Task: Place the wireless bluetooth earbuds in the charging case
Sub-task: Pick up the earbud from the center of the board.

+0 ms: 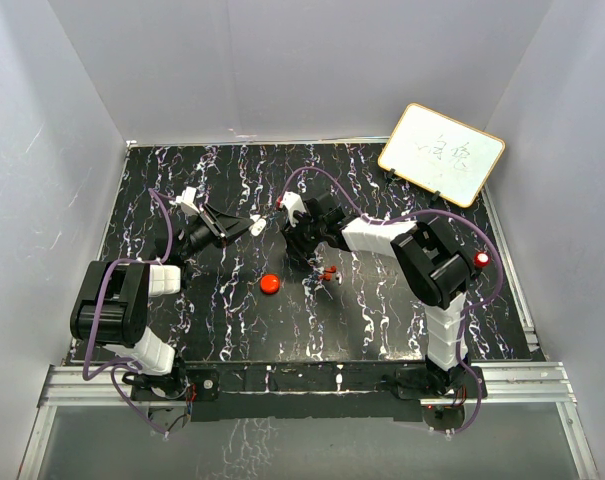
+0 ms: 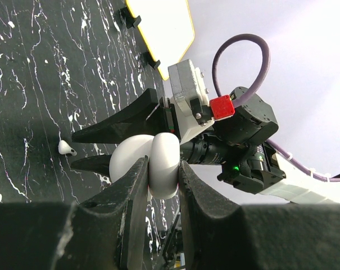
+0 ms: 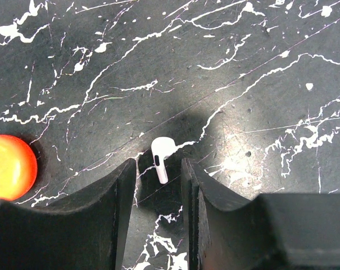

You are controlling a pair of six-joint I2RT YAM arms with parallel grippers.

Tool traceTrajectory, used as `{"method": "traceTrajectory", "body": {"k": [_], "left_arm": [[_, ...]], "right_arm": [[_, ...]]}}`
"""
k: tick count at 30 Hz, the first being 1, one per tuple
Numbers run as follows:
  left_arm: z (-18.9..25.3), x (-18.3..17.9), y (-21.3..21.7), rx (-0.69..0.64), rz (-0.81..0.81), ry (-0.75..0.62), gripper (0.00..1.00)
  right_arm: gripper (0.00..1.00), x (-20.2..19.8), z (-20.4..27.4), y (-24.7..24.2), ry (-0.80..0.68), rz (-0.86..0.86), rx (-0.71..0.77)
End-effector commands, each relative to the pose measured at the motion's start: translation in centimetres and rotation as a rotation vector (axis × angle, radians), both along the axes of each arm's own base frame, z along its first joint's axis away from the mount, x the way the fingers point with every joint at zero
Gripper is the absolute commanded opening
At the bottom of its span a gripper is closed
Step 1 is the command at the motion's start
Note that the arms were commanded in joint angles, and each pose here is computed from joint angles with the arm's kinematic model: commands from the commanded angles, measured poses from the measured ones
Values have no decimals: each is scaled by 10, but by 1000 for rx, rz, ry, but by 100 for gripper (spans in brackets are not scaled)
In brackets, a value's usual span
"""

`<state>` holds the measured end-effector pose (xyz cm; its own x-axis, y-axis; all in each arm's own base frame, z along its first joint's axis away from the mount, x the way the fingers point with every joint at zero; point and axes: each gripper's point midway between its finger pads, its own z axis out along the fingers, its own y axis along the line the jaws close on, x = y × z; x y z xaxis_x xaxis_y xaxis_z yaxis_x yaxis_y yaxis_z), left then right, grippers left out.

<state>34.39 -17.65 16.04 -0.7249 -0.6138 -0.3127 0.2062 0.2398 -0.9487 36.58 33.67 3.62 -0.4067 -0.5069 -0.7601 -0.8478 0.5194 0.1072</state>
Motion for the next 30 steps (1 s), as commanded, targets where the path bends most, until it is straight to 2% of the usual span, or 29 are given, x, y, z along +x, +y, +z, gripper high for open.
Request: {"method": "traceTrajectory", "body": {"k": [1, 11, 30], "left_arm": [[28, -1, 0, -8, -12, -102, 0], [25, 0, 1, -2, -13, -94, 0], [23, 0, 1, -1, -11, -87, 0]], "right_arm": [[35, 19, 25, 16, -73, -4, 59], [33, 21, 25, 17, -74, -6, 59], [23, 21, 20, 18, -64, -3, 54]]}}
